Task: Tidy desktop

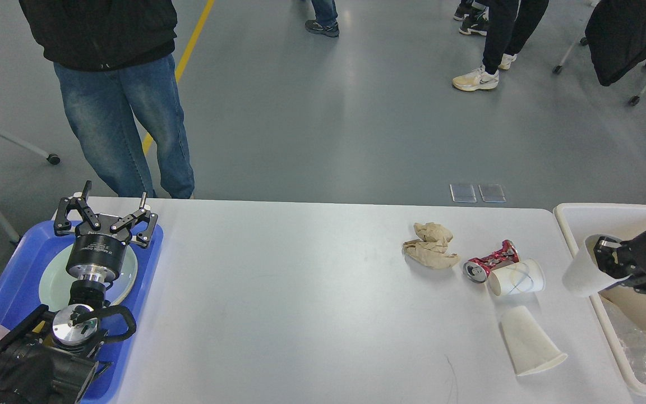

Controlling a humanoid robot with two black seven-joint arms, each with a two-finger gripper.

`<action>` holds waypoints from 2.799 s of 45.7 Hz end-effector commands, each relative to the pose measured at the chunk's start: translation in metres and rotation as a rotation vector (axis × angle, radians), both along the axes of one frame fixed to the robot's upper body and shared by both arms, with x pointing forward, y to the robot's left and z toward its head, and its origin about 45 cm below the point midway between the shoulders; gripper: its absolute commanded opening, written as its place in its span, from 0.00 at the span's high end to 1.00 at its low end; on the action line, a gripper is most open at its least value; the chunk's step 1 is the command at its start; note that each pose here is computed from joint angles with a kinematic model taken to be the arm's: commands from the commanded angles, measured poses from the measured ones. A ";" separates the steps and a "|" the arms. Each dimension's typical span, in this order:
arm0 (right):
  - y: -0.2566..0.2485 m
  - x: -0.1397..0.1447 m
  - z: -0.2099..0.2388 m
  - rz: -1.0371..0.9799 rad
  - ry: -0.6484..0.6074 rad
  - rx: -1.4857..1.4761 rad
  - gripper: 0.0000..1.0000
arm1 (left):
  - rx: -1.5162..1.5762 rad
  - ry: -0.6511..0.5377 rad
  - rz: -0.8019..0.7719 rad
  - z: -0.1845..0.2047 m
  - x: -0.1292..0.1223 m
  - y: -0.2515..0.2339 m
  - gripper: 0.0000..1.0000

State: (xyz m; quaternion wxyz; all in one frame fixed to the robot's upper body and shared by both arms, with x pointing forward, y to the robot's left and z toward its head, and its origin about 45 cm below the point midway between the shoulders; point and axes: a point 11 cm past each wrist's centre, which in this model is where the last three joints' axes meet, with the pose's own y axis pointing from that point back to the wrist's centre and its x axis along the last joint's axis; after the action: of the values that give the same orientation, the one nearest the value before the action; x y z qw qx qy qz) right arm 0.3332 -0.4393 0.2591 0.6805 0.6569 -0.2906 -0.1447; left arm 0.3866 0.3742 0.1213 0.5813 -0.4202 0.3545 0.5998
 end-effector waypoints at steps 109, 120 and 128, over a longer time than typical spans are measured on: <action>-0.131 -0.088 -0.221 -0.190 -0.374 -0.658 0.00 | 0.000 0.000 0.001 0.000 0.000 0.000 0.04; -0.131 -0.087 -0.220 -0.192 -0.376 -0.655 0.00 | 0.000 0.000 0.001 0.000 0.000 0.000 0.04; -0.136 -0.082 -0.212 -0.204 -0.366 -0.635 0.00 | 0.000 0.001 0.002 0.000 0.000 0.000 0.04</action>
State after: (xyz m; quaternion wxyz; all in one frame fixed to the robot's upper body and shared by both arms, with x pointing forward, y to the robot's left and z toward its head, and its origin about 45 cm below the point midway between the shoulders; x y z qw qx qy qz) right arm 0.2470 -0.5694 0.0391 0.7718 0.3929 -0.4998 0.0129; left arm 0.3864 0.3745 0.1209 0.5806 -0.4201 0.3545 0.6006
